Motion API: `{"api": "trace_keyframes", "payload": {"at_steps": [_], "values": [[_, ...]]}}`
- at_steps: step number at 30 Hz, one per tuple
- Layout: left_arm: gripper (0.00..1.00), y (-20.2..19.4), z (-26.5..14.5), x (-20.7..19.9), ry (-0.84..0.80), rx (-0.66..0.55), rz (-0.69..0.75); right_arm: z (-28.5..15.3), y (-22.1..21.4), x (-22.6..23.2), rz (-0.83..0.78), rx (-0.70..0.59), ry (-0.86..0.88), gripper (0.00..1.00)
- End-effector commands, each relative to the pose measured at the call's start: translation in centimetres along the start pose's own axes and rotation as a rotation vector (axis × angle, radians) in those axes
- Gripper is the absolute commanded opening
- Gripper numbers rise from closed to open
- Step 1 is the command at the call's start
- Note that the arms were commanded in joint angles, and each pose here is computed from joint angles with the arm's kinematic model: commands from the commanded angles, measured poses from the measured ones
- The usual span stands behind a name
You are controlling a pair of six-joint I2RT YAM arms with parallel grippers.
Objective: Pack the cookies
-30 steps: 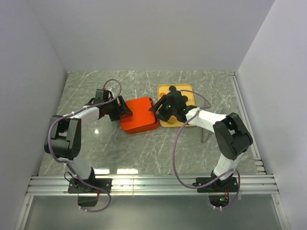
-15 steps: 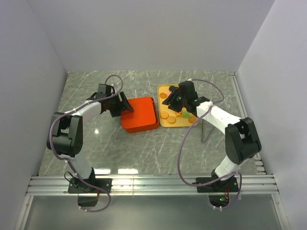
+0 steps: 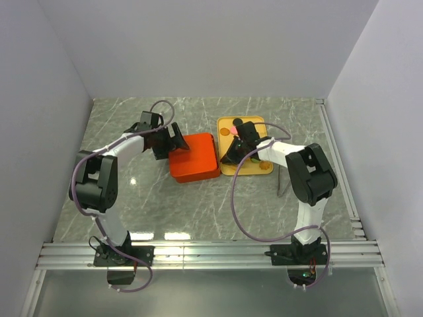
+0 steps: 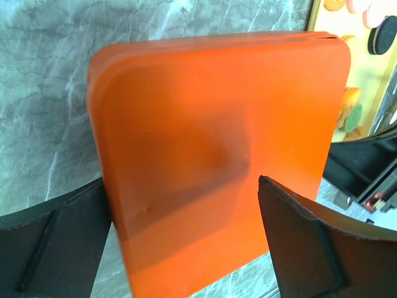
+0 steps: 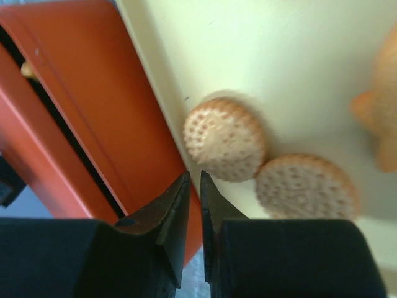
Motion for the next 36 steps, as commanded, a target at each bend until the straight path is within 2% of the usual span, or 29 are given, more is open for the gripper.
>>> {"api": "trace_keyframes", "payload": {"at_steps": [1, 8, 22, 29, 36], "values": [[1.0, 0.8, -0.2, -1.8, -0.028, -0.019, 0.015, -0.1, 0.5, 2.8, -0.017, -0.023, 0.107, 0.19], [0.99, 0.6, 0.5, -2.6, 0.02, -0.004, 0.001, 0.2, -0.2, 3.9, -0.013, -0.003, 0.163, 0.14], [0.99, 0.6, 0.8, -3.0, 0.305, -0.013, -0.008, -0.2, -0.8, 4.8, 0.004, 0.011, 0.248, 0.08], [0.99, 1.1, 0.6, -4.9, 0.344, -0.043, -0.004, -0.3, -0.9, 5.0, 0.007, 0.017, 0.267, 0.08], [0.99, 0.6, 1.4, -3.7, 0.369, -0.036, -0.017, -0.7, -1.0, 4.9, -0.011, 0.015, 0.262, 0.07]]}}
Point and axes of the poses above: each gripper's point midway between its finger pads, its own z axis out along the fingers, its own x axis along the line the jaws close on, y = z × x, the point moved 5 cm from there along -z, back along the fingers, and after that the axes turned 14 degrees about -z, right-handed, at the moved point
